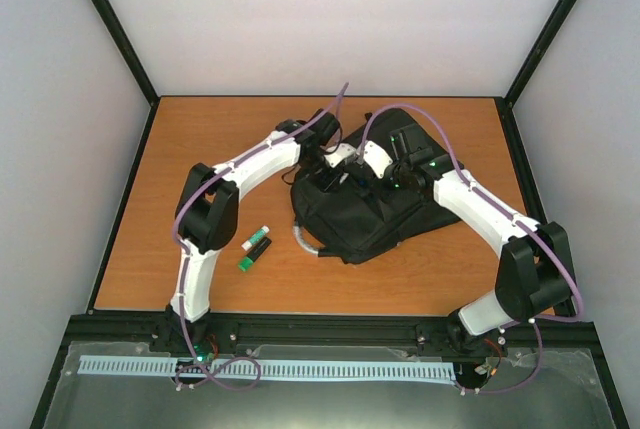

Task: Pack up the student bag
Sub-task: Place the stationery in the student bag.

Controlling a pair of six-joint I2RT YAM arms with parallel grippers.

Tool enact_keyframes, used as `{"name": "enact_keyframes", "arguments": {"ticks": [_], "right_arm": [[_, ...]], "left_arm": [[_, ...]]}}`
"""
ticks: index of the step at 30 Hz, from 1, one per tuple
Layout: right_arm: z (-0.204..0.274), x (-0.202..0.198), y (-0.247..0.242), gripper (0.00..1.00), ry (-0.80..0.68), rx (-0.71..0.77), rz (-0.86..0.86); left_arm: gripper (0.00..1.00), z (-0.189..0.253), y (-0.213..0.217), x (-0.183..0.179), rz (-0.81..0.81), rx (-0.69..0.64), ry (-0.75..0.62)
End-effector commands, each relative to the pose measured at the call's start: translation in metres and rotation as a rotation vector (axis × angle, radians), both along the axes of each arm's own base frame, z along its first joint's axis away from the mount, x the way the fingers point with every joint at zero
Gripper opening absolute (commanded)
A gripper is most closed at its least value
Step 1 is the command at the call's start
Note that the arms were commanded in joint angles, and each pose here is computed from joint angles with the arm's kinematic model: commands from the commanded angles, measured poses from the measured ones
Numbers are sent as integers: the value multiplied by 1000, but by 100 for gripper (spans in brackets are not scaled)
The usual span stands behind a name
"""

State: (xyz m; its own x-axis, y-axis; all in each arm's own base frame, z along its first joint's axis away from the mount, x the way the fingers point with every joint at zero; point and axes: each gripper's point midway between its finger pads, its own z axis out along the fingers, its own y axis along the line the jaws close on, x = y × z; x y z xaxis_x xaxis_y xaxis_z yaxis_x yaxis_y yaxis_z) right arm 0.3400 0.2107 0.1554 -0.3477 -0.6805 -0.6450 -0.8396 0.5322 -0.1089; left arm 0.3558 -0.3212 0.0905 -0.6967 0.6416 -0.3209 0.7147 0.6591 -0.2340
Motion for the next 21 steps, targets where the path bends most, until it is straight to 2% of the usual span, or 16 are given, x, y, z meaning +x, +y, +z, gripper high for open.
{"name": "enact_keyframes", "arguments": {"ticks": [1,9,14,21], "right_arm": [[13,-12,9,3,-9,38,62],[10,-16,9,3,7,36,72],[9,-16,7,3,4,28,66],[5,-16,6,3,9,20,64]], "left_arm": [[2,32,-31,16,-14,-146,-22],[10,38,-54,27,-11,-235,14],[20,39,-49,27,-3,-213,5],[38,54,-31,9,-14,-211,1]]}}
